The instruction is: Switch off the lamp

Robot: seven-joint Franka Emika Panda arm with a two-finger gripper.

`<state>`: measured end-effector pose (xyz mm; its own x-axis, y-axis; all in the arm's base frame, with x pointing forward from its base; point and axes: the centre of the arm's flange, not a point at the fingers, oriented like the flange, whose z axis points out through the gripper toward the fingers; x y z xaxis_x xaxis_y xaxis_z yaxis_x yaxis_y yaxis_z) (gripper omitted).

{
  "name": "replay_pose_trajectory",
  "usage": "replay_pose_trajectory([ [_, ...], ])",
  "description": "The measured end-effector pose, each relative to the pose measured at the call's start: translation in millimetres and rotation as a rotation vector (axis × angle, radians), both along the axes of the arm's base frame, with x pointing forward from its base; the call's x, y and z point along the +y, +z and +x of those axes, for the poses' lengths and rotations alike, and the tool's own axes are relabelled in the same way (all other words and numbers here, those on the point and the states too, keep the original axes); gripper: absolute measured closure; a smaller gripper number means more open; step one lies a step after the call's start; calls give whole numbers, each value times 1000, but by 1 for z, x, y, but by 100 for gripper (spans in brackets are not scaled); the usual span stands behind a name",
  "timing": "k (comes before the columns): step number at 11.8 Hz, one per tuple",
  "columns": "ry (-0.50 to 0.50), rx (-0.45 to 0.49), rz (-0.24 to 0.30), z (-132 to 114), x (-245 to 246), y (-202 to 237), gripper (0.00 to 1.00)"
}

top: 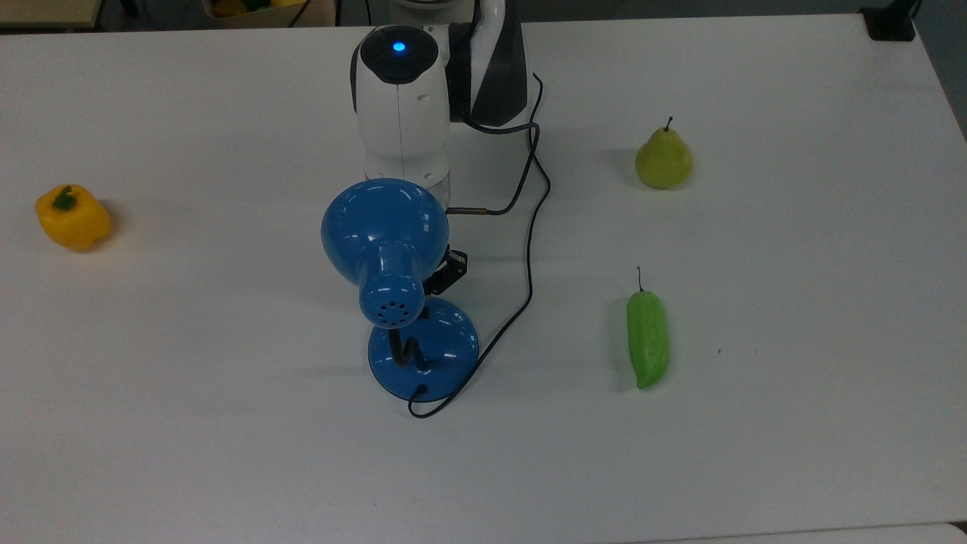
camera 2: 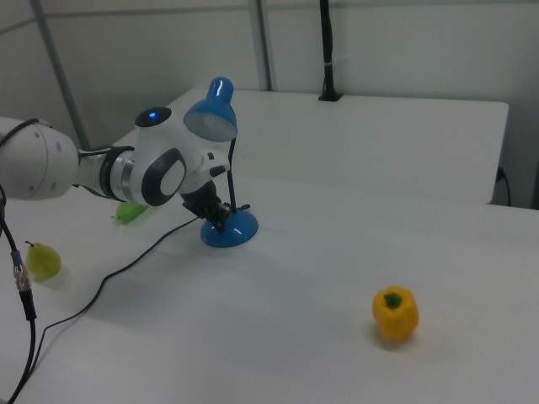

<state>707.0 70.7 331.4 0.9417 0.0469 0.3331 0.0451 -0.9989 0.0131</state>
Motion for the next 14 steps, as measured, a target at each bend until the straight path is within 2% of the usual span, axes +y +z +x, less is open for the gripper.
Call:
replay_pose_trajectory([
  [14,6,15,0,-9,4,-6,99],
])
